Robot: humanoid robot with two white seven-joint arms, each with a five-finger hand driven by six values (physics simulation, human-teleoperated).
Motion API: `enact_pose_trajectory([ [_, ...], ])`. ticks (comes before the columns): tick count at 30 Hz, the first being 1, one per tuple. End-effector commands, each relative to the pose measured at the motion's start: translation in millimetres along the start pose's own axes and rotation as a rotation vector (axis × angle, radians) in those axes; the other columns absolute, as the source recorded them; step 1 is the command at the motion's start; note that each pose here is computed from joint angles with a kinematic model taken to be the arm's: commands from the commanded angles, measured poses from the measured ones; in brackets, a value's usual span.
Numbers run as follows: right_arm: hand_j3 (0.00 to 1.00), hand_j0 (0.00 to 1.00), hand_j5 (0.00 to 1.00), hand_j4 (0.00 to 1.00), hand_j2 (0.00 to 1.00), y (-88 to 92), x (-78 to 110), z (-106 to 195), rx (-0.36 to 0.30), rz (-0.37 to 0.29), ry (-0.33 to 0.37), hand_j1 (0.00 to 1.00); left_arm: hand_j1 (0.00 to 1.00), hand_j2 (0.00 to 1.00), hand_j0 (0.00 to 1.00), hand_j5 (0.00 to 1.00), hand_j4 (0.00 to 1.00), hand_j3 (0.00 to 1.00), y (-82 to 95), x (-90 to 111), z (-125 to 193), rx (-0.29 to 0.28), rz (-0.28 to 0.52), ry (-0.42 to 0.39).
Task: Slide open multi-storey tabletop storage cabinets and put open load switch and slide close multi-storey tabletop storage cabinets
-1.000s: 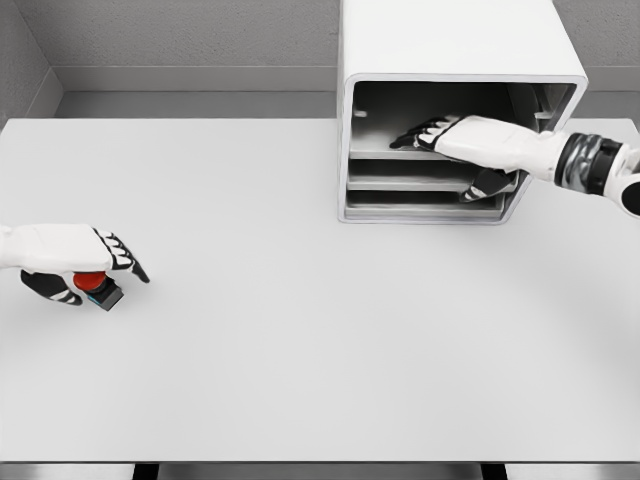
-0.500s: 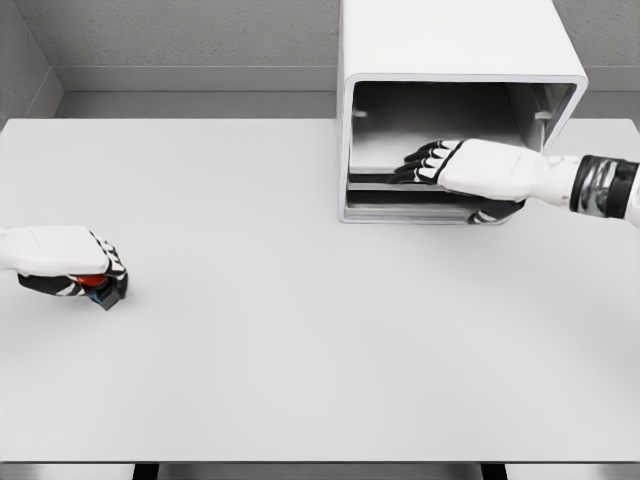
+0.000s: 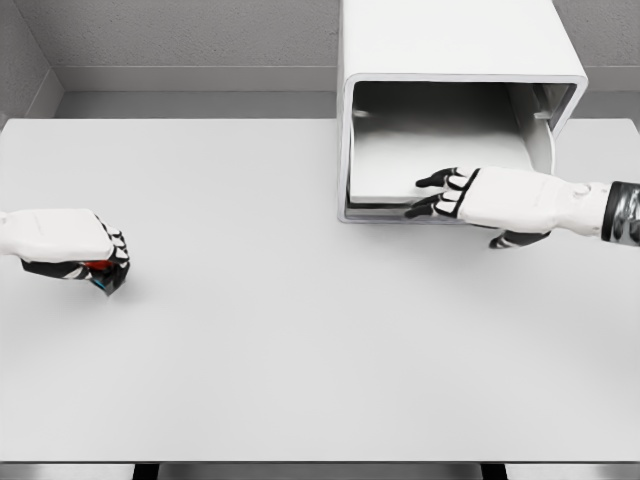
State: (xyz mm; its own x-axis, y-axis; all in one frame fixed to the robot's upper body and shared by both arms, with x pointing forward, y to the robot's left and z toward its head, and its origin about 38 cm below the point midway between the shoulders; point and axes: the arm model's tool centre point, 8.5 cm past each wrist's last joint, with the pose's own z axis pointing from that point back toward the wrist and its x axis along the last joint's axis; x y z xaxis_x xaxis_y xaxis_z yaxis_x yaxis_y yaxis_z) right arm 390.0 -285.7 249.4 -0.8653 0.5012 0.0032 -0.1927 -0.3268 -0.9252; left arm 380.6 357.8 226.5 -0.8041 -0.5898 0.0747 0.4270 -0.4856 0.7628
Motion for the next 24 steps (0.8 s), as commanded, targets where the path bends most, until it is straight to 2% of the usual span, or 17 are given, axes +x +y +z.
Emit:
enact_pose_trajectory([
  [1, 1.0, 1.0, 1.0, 1.0, 1.0, -13.0, -2.7, 12, -0.027, 0.024, 0.024, 1.0, 0.4, 0.4, 0.4, 0.4, 0.4, 0.4, 2.1, 1, -1, 0.007, 0.001, -0.005],
  [4, 1.0, 1.0, 1.0, 1.0, 1.0, -9.2, 4.8, 17, -0.016, 0.031, 0.017, 1.0, 0.4, 0.4, 0.4, 0.4, 0.4, 0.4, 9.4, 4, -3, 0.021, -0.014, -0.016],
  [6, 1.0, 1.0, 1.0, 1.0, 1.0, -6.1, 5.1, 19, -0.017, 0.023, 0.022, 1.0, 0.4, 0.4, 0.4, 0.4, 0.4, 0.4, 23.2, 19, -5, 0.042, -0.061, -0.053],
  [9, 1.0, 1.0, 1.0, 1.0, 1.0, -0.1, 4.2, 24, -0.006, 0.01, 0.034, 1.0, 0.4, 0.4, 0.4, 0.4, 0.4, 0.4, 45.6, 28, -14, 0.094, -0.097, -0.092],
  [13, 1.0, 1.0, 1.0, 1.0, 1.0, 1.1, 1.9, 32, 0.006, 0.012, 0.05, 1.0, 0.4, 0.4, 0.4, 0.4, 0.4, 0.4, 63.5, 37, -28, 0.14, -0.123, -0.135],
  [16, 1.0, 1.0, 1.0, 1.0, 1.0, -14.7, -3.5, 54, -0.109, -0.05, 0.063, 1.0, 0.4, 0.4, 0.4, 0.4, 0.4, 0.4, 74.5, 42, -36, 0.167, -0.138, -0.158],
  [21, 1.0, 1.0, 1.0, 1.0, 1.0, -13.4, -3.3, 55, -0.109, -0.056, 0.062, 1.0, 0.4, 0.4, 0.4, 0.4, 0.4, 0.4, 88.5, 47, -40, 0.196, -0.159, -0.174],
  [22, 1.0, 1.0, 1.0, 1.0, 1.0, -17.4, -3.7, 58, -0.132, -0.067, 0.059, 1.0, 0.4, 0.4, 0.4, 0.4, 0.4, 0.4, 94.4, 47, -39, 0.206, -0.169, -0.175],
  [24, 1.0, 1.0, 1.0, 1.0, 1.0, -19.8, -5.4, 65, -0.132, -0.066, 0.068, 1.0, 0.4, 0.4, 0.4, 0.4, 0.4, 0.4, 106.6, 53, -45, 0.232, -0.187, -0.199],
])
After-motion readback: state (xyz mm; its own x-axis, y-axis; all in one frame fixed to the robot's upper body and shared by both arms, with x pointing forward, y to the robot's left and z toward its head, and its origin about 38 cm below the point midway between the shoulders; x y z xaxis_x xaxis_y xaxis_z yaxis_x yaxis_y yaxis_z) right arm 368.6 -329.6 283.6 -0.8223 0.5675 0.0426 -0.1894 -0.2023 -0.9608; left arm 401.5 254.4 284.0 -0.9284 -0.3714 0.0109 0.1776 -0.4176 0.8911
